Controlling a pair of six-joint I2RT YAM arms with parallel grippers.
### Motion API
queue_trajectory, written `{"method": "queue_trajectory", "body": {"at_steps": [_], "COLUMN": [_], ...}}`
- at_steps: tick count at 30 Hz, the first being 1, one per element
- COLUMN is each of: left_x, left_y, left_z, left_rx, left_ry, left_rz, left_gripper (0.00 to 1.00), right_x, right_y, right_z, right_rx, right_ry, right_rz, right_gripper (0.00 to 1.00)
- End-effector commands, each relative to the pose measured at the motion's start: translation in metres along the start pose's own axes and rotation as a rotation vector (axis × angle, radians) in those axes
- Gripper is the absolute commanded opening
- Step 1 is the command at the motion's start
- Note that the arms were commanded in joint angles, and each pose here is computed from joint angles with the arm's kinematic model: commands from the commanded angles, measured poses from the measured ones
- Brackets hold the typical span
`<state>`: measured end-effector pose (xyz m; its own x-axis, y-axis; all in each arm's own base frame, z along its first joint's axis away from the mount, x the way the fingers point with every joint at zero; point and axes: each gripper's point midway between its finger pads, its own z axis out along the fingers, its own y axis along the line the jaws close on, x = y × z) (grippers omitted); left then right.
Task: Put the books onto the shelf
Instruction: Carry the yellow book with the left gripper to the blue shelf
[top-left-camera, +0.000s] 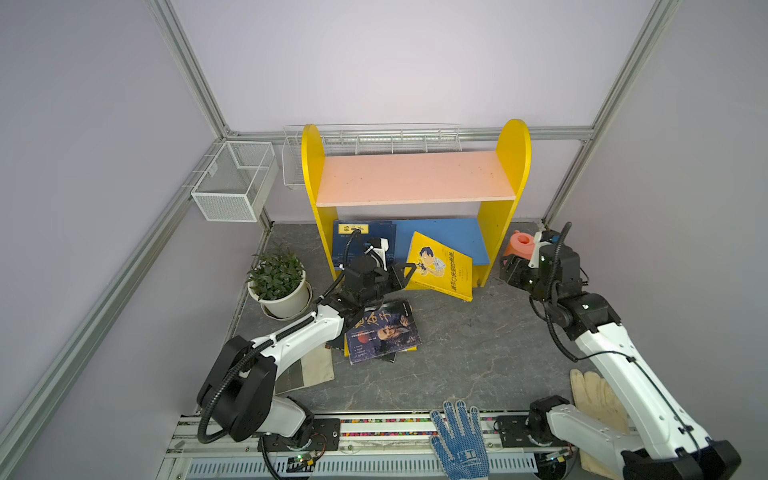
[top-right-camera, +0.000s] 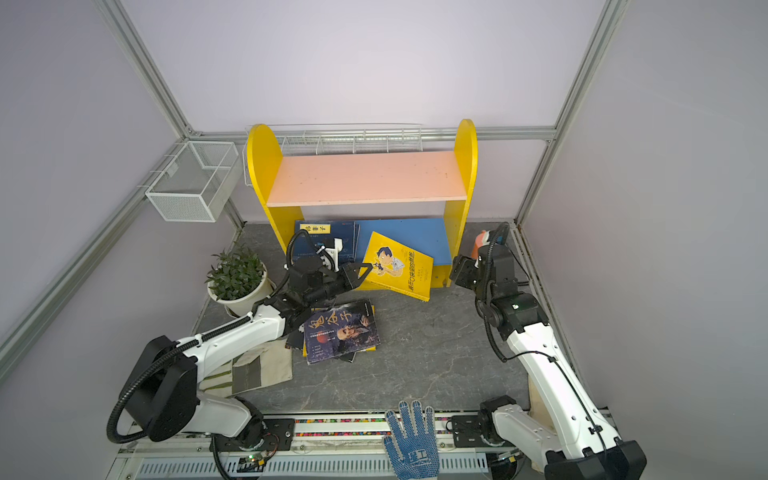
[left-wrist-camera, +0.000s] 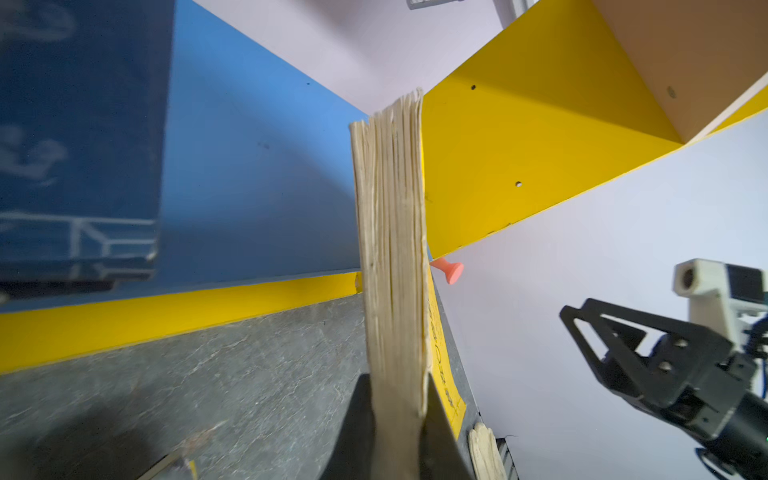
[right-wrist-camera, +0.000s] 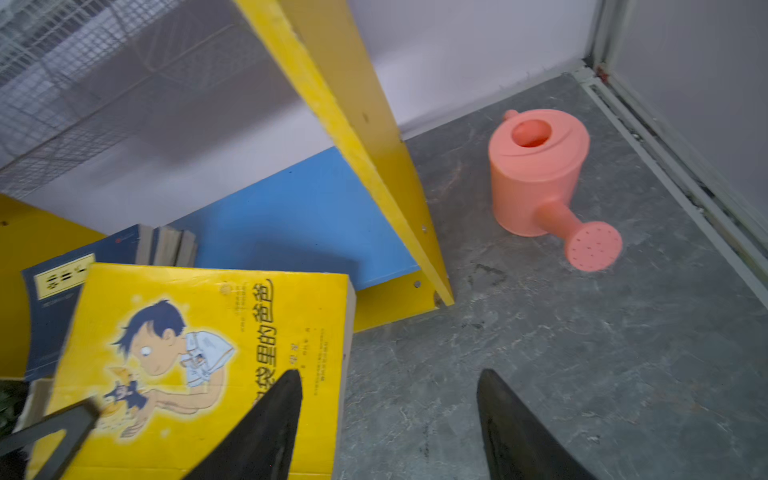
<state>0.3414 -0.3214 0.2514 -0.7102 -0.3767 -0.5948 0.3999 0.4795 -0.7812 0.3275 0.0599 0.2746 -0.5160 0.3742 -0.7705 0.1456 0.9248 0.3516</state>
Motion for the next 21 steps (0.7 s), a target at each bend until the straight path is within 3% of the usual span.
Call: {"method": "queue_trajectory", "body": {"at_steps": [1,13,21], "left_x": [-0.057,-0.071,-0.061], "left_y": [-0.06,-0.034,-0.015], "left_z": [-0.002,0.053,0.08], "left_rx": [0.201,0.158,0.034], "left_ry": [-0.185,-0.244,-0.267], "left_rz": [0.025,-0.091,-0.097], "left_gripper": [0.0,0.0,0.0], "right_x": [0.013,0.007,0.015], "right_y": [-0.018,-0.009,-0.006], "right_z": [0.002,0.004,0.006], "right_rx": [0.065,0.029,0.01], "right_ry": [0.045,0.064,0.099], "right_rz": [0.003,-0.045,-0.047], "right_gripper": [0.7,0.7,0.7]}}
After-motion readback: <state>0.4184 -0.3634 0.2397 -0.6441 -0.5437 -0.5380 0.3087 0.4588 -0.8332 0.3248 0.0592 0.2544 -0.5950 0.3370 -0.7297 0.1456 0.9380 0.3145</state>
